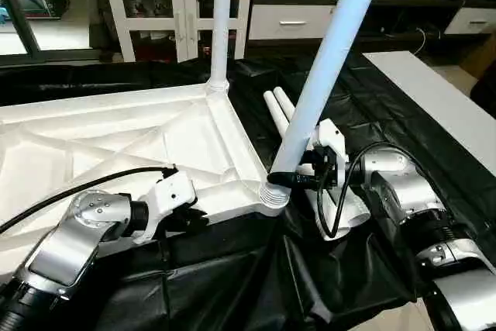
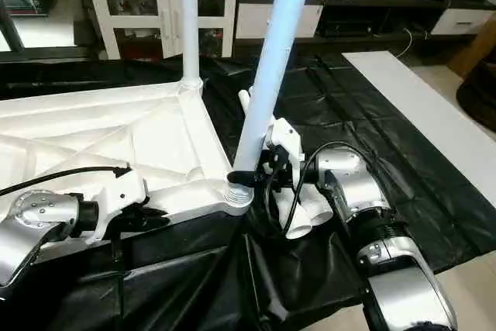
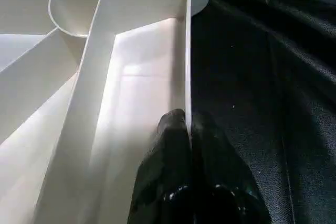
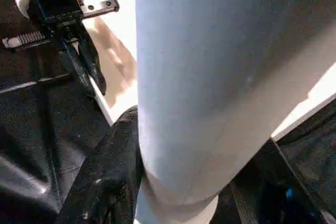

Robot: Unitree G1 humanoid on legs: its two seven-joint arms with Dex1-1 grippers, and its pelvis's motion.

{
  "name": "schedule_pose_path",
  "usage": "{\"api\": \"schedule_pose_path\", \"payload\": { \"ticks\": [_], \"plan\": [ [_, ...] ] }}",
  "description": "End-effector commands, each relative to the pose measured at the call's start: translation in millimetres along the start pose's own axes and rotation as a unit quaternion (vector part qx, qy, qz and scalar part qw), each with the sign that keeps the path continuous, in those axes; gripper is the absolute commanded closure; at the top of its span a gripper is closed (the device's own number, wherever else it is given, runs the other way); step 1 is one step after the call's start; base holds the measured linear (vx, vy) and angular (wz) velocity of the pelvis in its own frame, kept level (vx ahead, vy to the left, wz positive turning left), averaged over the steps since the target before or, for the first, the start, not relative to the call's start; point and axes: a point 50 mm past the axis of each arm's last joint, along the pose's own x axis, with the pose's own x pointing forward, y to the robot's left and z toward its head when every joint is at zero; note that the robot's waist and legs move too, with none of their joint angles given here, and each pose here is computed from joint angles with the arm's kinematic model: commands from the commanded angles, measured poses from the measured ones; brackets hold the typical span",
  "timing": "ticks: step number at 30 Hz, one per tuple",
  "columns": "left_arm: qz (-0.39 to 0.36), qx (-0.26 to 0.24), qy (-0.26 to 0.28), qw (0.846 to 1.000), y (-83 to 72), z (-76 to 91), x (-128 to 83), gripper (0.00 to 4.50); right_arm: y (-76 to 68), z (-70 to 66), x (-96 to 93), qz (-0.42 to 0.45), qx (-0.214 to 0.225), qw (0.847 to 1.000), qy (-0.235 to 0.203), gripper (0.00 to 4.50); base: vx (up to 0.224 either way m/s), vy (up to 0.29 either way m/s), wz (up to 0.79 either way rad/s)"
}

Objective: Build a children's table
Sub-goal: Insert table leg to table base

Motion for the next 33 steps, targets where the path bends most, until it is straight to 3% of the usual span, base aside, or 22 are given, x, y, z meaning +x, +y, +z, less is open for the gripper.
{"api": "schedule_pose_path", "payload": {
  "ticks": [1,9,11,15,17,18,20,22,23,26,29,33],
  "plan": [
    [-0.005,0.014,-0.007,1.000,-2.8,7.6,0,4.50,57.6,-125.5,-28.0,-0.003,0.160,0.954,0.255,2.66,0.000,0.000,0.00],
    [0.008,0.012,-0.016,1.000,-2.9,10.9,6,4.50,57.6,-126.9,-20.0,-0.049,0.188,0.954,0.227,2.66,0.000,0.000,0.00],
    [0.020,-0.001,-0.028,0.999,-2.5,11.9,11,4.50,50.0,-120.2,-7.0,-0.095,0.223,0.951,0.191,2.66,0.000,0.000,0.00],
    [0.034,-0.016,-0.025,0.999,-3.3,13.0,18,4.50,44.2,-114.0,5.0,-0.126,0.246,0.945,0.176,2.66,0.000,0.000,0.00],
    [0.051,-0.030,-0.021,0.998,-4.5,17.6,25,4.50,39.0,-112.2,14.1,-0.161,0.260,0.935,0.181,2.66,0.000,0.000,0.00],
    [0.071,-0.038,-0.014,0.997,-4.1,21.6,30,4.50,34.2,-112.5,19.3,-0.201,0.274,0.920,0.193,2.66,0.000,0.000,0.00],
    [0.091,-0.044,-0.007,0.995,-3.4,25.6,35,4.50,30.2,-112.8,23.1,-0.239,0.283,0.906,0.205,2.66,0.000,0.000,0.00],
    [0.137,-0.072,-0.010,0.988,-2.4,40.1,47,4.50,24.6,-109.3,34.6,-0.292,0.288,0.886,0.217,2.66,0.000,0.000,0.00],
    [0.137,-0.072,-0.010,0.988,-2.4,40.1,47,4.50,24.6,-109.3,34.6,-0.292,0.288,0.886,0.217,2.66,0.000,0.000,0.00],
    [0.169,-0.085,-0.016,0.982,-3.6,61.3,60,4.50,21.3,-101.8,51.4,-0.339,0.279,0.870,0.226,2.66,0.000,0.000,0.00],
    [0.190,-0.092,-0.027,0.977,-5.9,79.5,70,4.50,23.9,-92.2,73.5,-0.349,0.246,0.873,0.235,2.66,0.000,0.000,0.00],
    [0.198,-0.094,-0.025,0.975,-5.6,79.2,71,4.50,27.0,-85.9,87.0,-0.344,0.231,0.881,0.229,2.66,0.000,0.000,0.00]
  ]
}}
